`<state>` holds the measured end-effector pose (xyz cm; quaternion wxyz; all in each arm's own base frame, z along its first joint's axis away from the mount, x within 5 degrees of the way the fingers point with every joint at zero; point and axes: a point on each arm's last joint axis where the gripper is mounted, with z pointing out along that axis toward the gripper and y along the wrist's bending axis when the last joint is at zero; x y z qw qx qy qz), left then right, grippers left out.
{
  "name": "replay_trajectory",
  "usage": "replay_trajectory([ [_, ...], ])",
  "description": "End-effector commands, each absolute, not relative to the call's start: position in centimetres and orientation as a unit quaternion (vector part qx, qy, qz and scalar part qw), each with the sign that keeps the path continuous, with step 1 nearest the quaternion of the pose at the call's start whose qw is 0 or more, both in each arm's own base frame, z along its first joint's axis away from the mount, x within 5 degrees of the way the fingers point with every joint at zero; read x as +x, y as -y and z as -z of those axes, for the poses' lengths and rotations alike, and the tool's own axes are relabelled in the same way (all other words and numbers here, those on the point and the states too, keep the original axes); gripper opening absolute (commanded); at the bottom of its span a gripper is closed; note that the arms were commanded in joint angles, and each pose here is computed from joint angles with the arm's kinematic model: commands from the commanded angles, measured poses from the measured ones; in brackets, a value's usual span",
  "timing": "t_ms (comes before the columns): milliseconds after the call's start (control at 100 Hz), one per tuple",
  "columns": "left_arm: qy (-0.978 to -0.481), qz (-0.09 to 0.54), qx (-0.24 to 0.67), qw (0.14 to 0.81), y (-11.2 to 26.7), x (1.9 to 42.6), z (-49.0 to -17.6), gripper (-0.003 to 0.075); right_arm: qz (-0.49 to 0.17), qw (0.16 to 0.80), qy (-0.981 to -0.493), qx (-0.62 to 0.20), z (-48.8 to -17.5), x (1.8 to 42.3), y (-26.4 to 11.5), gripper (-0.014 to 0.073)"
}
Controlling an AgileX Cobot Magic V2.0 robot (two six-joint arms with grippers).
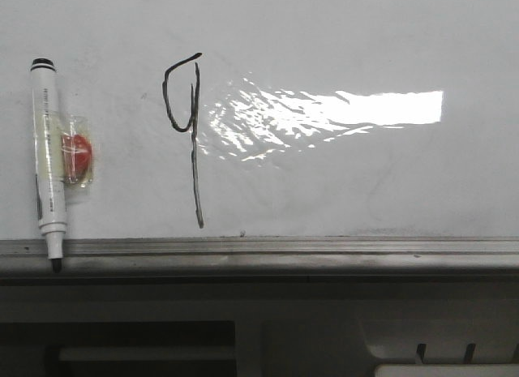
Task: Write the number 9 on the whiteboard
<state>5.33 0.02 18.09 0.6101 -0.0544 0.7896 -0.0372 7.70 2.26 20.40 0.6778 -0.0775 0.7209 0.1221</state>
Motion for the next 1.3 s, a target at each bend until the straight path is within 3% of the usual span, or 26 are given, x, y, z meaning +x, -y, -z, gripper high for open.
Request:
replay_trajectory([
  [0, -0.780, 0.037, -0.056, 0.622, 0.0, 5.4, -17.2, -0.0020, -0.097, 0.665, -0.737, -0.075, -19.3, 7.2, -1.8, -0.0071],
  [350, -0.780, 0.037, -0.056, 0.622, 0.0, 5.4, -17.2, -0.0020, -0.041, 0.616, -0.787, -0.014, -17.4, 5.3, -0.4, -0.0071],
  [1290, -0.780, 0.037, -0.056, 0.622, 0.0, 5.4, -17.2, -0.0020, -0.024, 0.618, -0.785, 0.006, -17.4, 5.3, -0.1, -0.0071],
])
